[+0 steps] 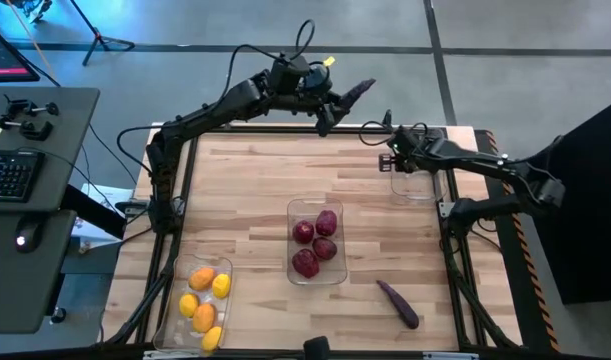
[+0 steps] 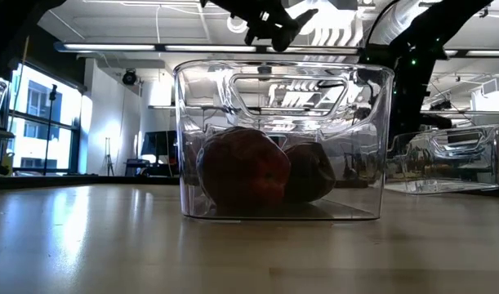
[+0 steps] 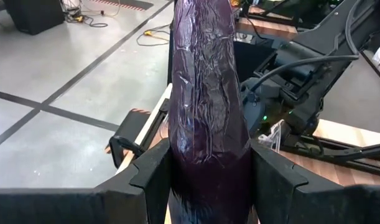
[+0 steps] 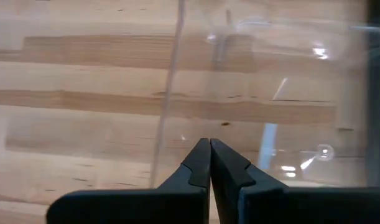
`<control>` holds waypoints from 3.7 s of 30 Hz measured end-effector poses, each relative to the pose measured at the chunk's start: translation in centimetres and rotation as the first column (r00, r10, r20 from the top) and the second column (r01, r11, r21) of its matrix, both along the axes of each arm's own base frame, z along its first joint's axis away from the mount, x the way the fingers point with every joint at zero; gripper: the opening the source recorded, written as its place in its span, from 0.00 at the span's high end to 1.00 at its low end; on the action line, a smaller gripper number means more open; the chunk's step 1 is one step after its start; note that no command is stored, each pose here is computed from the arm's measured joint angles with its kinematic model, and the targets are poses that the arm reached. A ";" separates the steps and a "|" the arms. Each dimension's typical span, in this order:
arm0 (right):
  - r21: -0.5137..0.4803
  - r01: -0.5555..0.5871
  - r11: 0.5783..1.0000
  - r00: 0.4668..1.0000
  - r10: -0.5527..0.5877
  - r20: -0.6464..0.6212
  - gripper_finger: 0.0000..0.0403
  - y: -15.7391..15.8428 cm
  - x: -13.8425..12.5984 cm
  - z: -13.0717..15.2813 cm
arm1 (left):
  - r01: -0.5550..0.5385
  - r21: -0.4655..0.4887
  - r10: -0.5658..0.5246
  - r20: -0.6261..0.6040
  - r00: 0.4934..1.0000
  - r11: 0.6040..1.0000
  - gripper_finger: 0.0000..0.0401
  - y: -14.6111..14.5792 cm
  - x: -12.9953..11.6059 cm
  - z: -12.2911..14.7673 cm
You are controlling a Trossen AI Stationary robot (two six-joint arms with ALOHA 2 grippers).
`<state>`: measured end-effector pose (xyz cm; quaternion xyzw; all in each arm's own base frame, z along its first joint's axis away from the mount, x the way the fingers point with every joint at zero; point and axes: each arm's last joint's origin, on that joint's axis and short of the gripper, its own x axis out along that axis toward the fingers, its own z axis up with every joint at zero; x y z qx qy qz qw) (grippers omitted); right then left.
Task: Sort produce into baskets
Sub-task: Put the purple eggplant into the top right transparent bin
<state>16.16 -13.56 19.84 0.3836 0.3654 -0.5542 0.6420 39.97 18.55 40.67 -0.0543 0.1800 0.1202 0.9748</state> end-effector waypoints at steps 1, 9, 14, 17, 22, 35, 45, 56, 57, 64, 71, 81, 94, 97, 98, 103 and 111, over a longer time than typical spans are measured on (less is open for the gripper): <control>0.003 -0.003 1.000 1.000 0.003 0.011 1.00 0.0 0.1 -0.1 | -0.001 0.000 0.001 -0.001 1.000 1.000 0.59 0.0 0.0 0.0; -0.007 -0.032 0.999 0.996 0.033 0.079 1.00 0.4 1.5 -0.3 | -0.001 0.008 0.001 -0.002 1.000 1.000 0.59 0.0 0.0 0.0; 0.009 -0.064 0.998 0.994 0.063 0.091 1.00 0.8 2.5 -0.9 | -0.002 0.008 0.002 -0.004 1.000 1.000 0.59 0.0 0.0 0.0; 0.017 -0.077 0.997 0.993 0.075 0.095 1.00 1.3 3.0 -1.1 | -0.002 0.008 0.002 -0.005 1.000 1.000 0.59 0.0 0.0 0.0; -0.014 -0.081 0.997 0.987 0.082 0.137 1.00 1.6 3.4 -0.1 | 0.004 0.021 -0.004 -0.013 1.000 1.000 0.59 0.0 0.0 -0.1; 0.116 -0.306 0.945 0.948 0.291 0.131 1.00 3.5 3.6 1.5 | 0.008 0.008 -0.008 -0.051 0.999 1.000 0.59 -0.1 -0.1 -0.5; 0.183 -0.264 0.947 0.954 0.285 -0.098 1.00 7.0 -2.0 4.0 | 0.022 0.049 -0.020 -0.048 0.999 0.999 0.59 0.0 -0.1 -0.4; 0.239 -0.251 0.938 0.954 0.281 -0.102 1.00 7.8 -3.9 4.6 | 0.011 0.038 -0.011 -0.018 1.000 0.999 0.59 0.1 0.0 -0.1; 0.242 -0.263 0.934 0.949 0.295 -0.108 1.00 7.9 -3.8 4.6 | 0.012 0.038 -0.011 -0.018 1.000 0.999 0.59 0.1 0.1 -0.4; 0.304 -0.289 0.908 0.918 0.353 -0.180 1.00 8.5 -4.6 4.6 | 0.015 -0.001 -0.015 -0.050 0.999 1.000 0.59 0.2 0.5 -2.5; 0.307 -0.318 0.897 0.900 0.388 -0.200 1.00 8.8 -4.8 4.6 | 0.028 -0.018 -0.028 0.031 0.999 0.999 0.59 0.1 1.4 -3.9; -0.064 -0.243 0.968 0.963 0.248 0.101 1.00 9.2 -7.1 13.6 | 0.049 -0.138 -0.019 0.210 0.977 0.989 0.59 0.2 2.9 -8.7; -0.232 -0.118 0.966 0.937 0.186 0.297 1.00 10.1 -10.0 17.6 | 0.209 -0.325 -0.107 0.305 0.946 0.922 0.59 -4.6 11.7 -17.8; -0.226 -0.120 0.967 0.940 0.184 0.289 1.00 10.0 -9.7 17.6 | 0.227 -0.323 -0.115 0.331 0.937 0.919 0.59 -5.0 13.3 -17.9; -0.224 -0.120 0.967 0.940 0.184 0.288 1.00 10.0 -9.7 17.6 | 0.220 -0.334 -0.107 0.326 0.939 0.917 0.59 -5.0 13.7 -18.1; -0.212 -0.104 0.972 0.939 0.166 0.300 1.00 9.9 -9.5 17.6 | 0.131 -0.341 -0.034 0.276 0.960 0.931 0.59 -4.7 14.3 -19.1; -0.227 -0.095 0.969 0.932 0.167 0.323 1.00 9.9 -9.4 17.7 | -0.109 -0.288 0.184 0.246 0.952 0.952 0.59 -3.9 14.1 -19.0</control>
